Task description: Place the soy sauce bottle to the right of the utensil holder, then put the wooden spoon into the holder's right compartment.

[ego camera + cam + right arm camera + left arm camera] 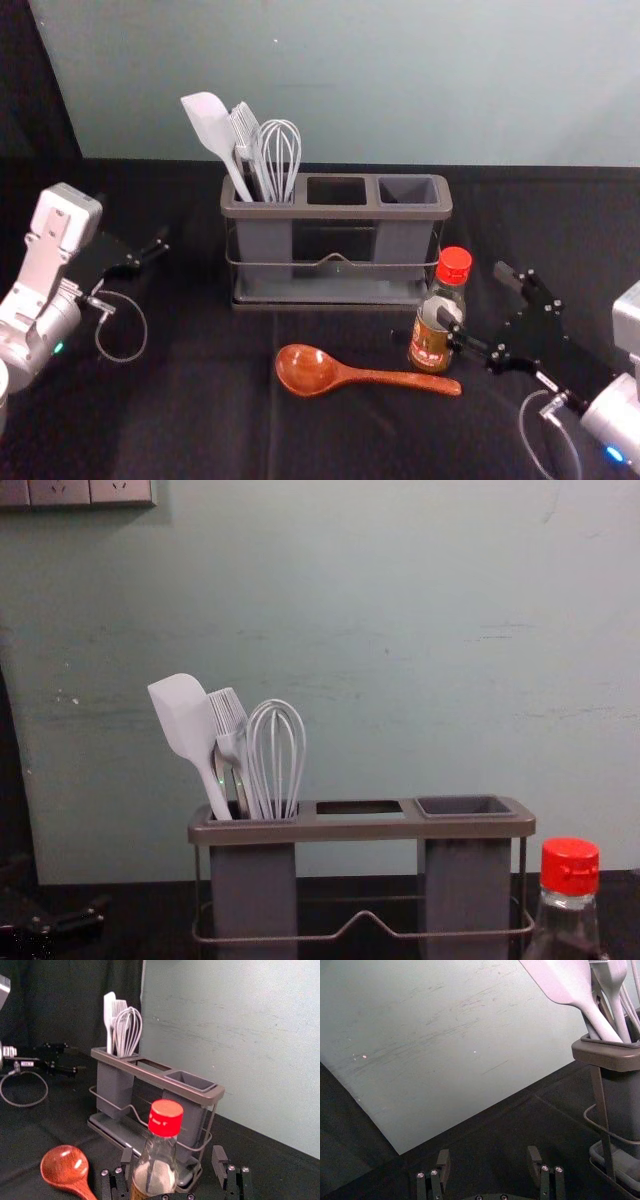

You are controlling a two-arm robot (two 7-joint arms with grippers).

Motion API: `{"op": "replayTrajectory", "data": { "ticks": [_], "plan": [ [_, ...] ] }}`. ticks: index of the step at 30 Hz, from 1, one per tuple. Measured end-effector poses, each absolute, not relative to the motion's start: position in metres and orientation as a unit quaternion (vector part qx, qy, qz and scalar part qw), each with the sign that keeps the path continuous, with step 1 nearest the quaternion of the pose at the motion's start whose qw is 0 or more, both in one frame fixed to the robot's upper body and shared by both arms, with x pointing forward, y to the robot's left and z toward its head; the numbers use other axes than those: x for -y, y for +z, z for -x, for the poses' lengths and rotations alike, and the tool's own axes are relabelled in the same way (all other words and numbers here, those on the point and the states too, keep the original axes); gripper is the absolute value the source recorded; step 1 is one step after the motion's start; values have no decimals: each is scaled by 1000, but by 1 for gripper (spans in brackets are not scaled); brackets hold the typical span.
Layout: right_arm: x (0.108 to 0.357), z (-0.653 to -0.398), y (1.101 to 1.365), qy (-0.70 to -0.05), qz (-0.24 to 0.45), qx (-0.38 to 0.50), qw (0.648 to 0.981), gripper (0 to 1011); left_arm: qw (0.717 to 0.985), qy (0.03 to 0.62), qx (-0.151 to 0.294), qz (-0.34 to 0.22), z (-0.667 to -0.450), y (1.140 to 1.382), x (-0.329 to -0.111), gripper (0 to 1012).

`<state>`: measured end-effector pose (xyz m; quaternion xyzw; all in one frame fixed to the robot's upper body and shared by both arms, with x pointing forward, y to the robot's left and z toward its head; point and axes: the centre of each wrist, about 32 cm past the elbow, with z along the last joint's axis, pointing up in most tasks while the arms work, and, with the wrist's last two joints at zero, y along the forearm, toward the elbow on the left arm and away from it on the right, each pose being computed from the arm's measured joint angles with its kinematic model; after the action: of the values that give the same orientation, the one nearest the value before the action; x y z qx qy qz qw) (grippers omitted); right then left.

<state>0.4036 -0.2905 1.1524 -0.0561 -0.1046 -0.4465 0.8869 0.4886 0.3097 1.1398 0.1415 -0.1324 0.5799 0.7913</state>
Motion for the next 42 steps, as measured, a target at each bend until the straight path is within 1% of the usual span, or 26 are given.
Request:
{"op": "replayTrajectory", "data": {
  "ticks": [8, 26, 32, 33, 37, 40, 41, 42],
  "plan": [
    [281, -414, 1156, -440, 40, 78, 894, 1002, 791, 580, 132, -141, -489, 1140, -310, 1005],
    [269, -427, 1158, -441, 30, 71, 894, 998, 791, 580, 132, -142, -489, 1140, -310, 1004],
    [266, -430, 1158, -441, 26, 64, 895, 889, 791, 580, 132, -142, -489, 1140, -310, 1005],
    [266, -431, 1158, -442, 25, 62, 895, 839, 791, 580, 132, -141, -489, 1140, -310, 1005],
    [265, -432, 1158, -442, 21, 60, 895, 750, 791, 580, 132, -141, -489, 1140, -310, 1005],
    [265, -432, 1158, -442, 19, 60, 895, 654, 791, 580, 132, -141, -489, 1140, -310, 1005],
    [265, -432, 1159, -442, 19, 60, 895, 593, 791, 580, 132, -141, -489, 1140, -310, 1005],
    [266, -431, 1159, -442, 19, 61, 895, 575, 791, 580, 132, -142, -489, 1140, -310, 1005]
  ]
}}
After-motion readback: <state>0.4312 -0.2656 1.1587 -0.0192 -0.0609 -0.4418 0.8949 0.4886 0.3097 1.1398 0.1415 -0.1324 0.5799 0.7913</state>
